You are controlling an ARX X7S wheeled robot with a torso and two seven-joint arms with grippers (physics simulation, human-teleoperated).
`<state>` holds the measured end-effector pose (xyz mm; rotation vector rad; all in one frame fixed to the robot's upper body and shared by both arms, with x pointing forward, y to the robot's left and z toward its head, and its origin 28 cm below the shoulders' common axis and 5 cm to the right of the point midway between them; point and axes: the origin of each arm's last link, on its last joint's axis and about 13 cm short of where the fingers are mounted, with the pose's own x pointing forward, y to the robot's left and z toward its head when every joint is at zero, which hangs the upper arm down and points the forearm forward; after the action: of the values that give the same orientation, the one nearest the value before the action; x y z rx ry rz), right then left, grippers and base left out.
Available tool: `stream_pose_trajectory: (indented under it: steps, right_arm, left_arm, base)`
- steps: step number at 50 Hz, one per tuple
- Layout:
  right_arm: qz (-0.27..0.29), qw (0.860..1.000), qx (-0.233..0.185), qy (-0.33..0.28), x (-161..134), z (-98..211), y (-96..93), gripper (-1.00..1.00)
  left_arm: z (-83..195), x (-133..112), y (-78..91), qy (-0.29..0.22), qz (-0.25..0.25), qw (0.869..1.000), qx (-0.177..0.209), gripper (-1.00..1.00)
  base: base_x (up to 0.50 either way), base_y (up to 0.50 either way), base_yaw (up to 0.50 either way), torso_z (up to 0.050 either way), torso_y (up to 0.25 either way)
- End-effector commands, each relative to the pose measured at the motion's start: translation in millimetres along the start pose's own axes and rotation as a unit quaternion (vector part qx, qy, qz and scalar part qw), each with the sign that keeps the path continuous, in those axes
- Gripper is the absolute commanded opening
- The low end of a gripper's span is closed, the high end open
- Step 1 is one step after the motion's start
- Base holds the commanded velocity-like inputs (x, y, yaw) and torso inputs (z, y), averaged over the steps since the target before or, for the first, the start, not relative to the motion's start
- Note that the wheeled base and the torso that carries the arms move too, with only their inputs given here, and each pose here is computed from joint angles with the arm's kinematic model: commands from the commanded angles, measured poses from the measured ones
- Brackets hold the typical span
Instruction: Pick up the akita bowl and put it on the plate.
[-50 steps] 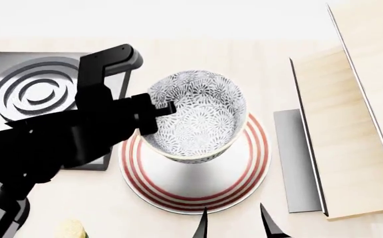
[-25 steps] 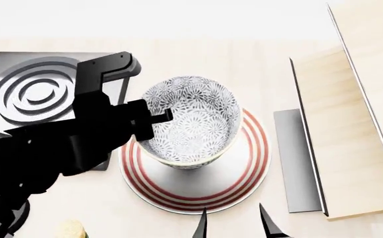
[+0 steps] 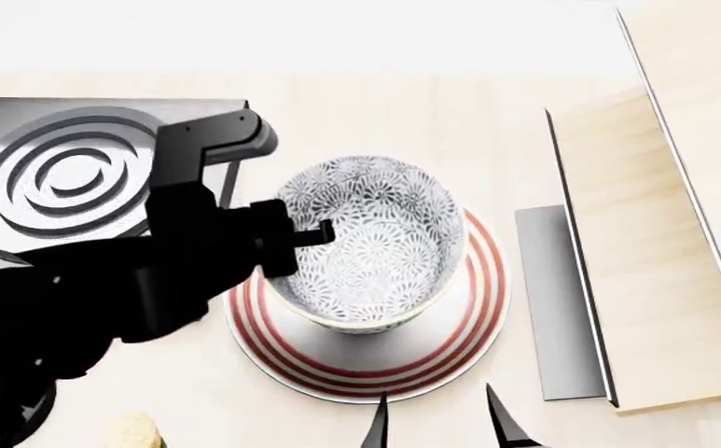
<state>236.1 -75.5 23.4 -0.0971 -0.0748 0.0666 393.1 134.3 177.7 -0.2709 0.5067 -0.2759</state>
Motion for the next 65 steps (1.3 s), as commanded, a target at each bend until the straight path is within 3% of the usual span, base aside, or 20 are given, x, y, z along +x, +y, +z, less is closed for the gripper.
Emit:
stream_pose_trajectory:
  steps: [1, 41, 42, 65]
  right_arm:
    - [0.0, 1.0, 0.001, 0.0, 0, 0, -0.4, 1.0]
    - [0.003, 1.0, 0.004, 0.003, -1, -2, -0.7, 1.0]
    - [0.003, 1.0, 0.005, 0.004, 0, -2, -0.9, 1.0]
    - [0.004, 1.0, 0.005, 0.008, 1, -4, 0.0, 1.0]
  left_arm:
    - [0, 2, -2.8, -0.002, -0.005, 1.0, -0.002, -1.0]
    - [-8, 15, -4.0, 0.016, 0.025, 0.999, 0.024, -1.0]
    - [-9, 15, -3.1, 0.02, 0.029, 0.999, 0.024, 1.0]
    - [-5, 12, 0.3, 0.034, 0.046, 0.997, 0.041, 1.0]
  base:
    - [0.0, 0.0, 0.0, 0.0, 0.0]
    - [0.0, 0.0, 0.0, 0.0, 0.0]
    - [0.0, 0.0, 0.0, 0.0, 0.0]
    - [0.0, 0.0, 0.0, 0.0, 0.0]
